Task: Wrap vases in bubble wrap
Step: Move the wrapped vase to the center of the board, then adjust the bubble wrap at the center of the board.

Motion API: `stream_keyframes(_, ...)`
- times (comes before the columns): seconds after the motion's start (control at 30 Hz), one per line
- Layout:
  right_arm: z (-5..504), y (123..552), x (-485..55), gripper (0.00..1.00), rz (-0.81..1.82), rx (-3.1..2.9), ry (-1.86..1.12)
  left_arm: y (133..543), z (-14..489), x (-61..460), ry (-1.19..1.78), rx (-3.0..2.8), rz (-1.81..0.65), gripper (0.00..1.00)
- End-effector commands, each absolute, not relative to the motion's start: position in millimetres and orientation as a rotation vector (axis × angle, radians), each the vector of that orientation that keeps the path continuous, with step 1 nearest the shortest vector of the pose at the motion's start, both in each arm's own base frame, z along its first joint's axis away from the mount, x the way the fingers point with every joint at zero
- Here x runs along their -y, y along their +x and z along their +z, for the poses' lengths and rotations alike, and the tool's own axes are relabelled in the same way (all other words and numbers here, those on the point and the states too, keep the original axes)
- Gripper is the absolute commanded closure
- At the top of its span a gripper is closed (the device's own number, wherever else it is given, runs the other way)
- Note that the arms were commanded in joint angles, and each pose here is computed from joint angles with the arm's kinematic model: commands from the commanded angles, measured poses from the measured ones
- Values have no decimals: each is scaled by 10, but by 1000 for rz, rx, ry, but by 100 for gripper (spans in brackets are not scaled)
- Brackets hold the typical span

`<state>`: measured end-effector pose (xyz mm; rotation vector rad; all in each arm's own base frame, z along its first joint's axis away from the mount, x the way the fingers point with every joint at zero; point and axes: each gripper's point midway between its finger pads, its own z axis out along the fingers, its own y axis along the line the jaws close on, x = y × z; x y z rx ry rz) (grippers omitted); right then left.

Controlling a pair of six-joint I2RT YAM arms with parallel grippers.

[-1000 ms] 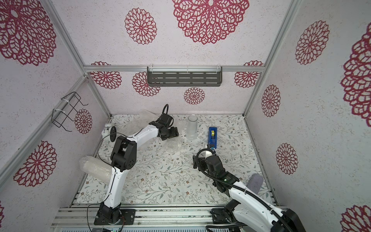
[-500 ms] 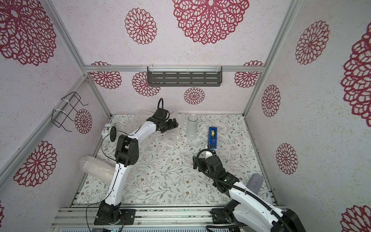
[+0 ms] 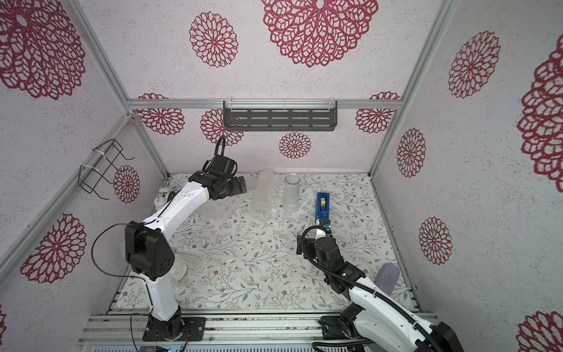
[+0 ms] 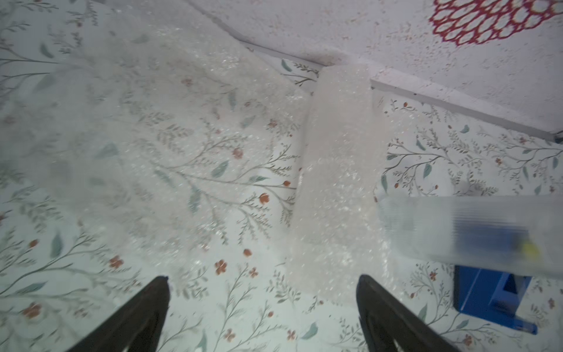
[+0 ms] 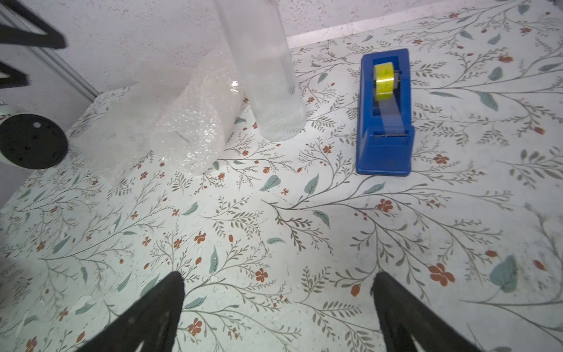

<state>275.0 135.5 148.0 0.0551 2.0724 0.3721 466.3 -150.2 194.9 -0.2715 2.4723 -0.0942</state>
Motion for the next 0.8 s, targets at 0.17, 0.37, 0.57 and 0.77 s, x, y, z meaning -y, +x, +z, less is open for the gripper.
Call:
stream_keyframes(0.17,1539,2830,-1368,1,354,-2076,41,4162,911,1119,-144,-2769,155,2)
stream_keyframes(0.37,1491,2814,-1403,1,378,-2093,39,4172,422,1174,-104,-2891,142,0)
stream_keyframes(0.57,1482,2771,-1379,1,398,-2080,54,4333,314,854,-179,-2852,362,8)
stream_keyframes(0.77,1468,2754,-1379,1,400,-2089,50,4517,242,799,-196,-2837,405,16)
